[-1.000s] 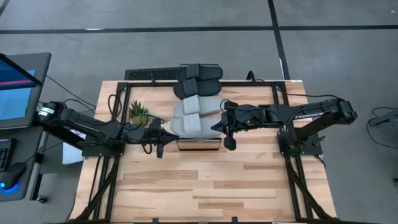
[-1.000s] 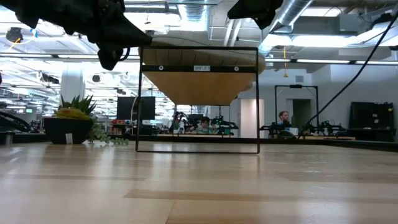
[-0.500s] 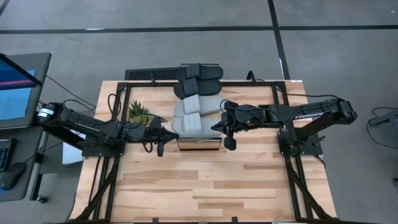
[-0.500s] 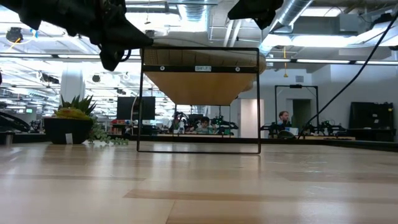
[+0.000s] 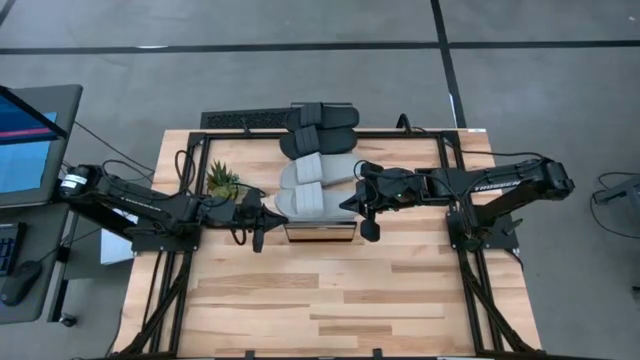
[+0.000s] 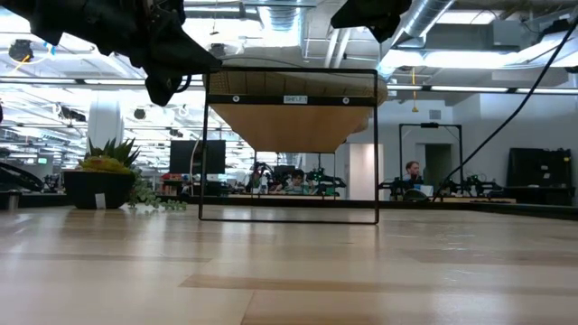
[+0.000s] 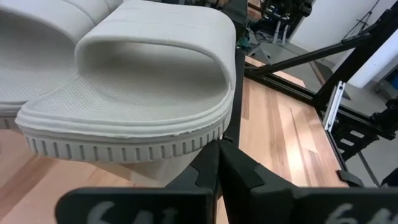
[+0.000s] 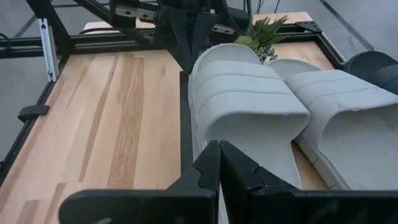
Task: Pick and place slides into the shelf
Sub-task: Adjust the bottom gray slide on the shelf
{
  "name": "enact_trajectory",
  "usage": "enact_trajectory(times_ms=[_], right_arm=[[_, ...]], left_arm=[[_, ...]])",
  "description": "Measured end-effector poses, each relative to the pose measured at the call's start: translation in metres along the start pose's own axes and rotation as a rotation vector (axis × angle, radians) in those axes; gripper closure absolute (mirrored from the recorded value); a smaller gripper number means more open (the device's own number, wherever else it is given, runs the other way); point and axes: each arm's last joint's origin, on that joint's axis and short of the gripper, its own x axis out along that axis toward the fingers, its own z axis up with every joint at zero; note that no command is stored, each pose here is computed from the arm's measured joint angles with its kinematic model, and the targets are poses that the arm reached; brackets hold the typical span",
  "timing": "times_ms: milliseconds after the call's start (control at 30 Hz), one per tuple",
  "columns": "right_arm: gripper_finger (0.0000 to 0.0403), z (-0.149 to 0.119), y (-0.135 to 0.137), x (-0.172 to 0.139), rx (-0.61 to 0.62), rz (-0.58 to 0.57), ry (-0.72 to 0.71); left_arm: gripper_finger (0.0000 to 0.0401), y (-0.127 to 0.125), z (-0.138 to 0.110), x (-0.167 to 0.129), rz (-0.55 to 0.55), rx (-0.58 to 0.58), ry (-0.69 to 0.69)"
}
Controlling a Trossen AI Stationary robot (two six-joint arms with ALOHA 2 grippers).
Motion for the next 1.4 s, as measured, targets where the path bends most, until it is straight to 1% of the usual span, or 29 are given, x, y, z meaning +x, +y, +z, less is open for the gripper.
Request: enact_trajectory(times_ms=[300,533,633,733,833,967,1067,1233,1333,1400], right_arm=[[0.0403,0.000,0.000,0.000,0.000,0.000,0.000],[0.0403,0.000,0.000,0.000,0.000,0.000,0.000],[0.0403,0.000,0.000,0.000,-0.001,0.000,0.000],[0.0403,0.000,0.000,0.000,-0.001,0.000,0.000],[0.0403,0.000,0.000,0.000,-0.001,0.000,0.000],[0.0403,0.000,0.000,0.000,-0.009,-0.001,0.000],[0.0403,0.000,-0.001,0.000,-0.016,-0.002,-0.001],[0.0403,0.000,-0.003,0.000,-0.013,-0.009,-0.001],[0.0403,0.000,-0.004,0.000,-0.010,-0.012,-0.002],[0.0403,0.000,-0.004,0.000,-0.010,-0.013,-0.002]], left_arm=[[0.0401,-0.001,0.003,-0.008,-0.026,0.058,-0.008],[0.0401,-0.002,0.011,-0.019,-0.055,0.086,-0.047],[0.0401,-0.004,0.018,-0.025,-0.092,0.096,-0.104],[0.0401,-0.006,0.027,-0.030,-0.114,0.099,-0.198],[0.0401,-0.004,0.037,-0.031,-0.109,0.089,-0.288],[0.0401,0.004,0.046,-0.027,-0.071,0.072,-0.340],[0.0401,0.008,0.057,-0.019,-0.077,0.068,-0.329],[0.0401,0.000,0.075,0.003,-0.164,0.106,-0.272],[0.0401,-0.008,0.085,0.018,-0.200,0.147,-0.220],[0.0401,-0.010,0.087,0.030,-0.206,0.170,-0.153]])
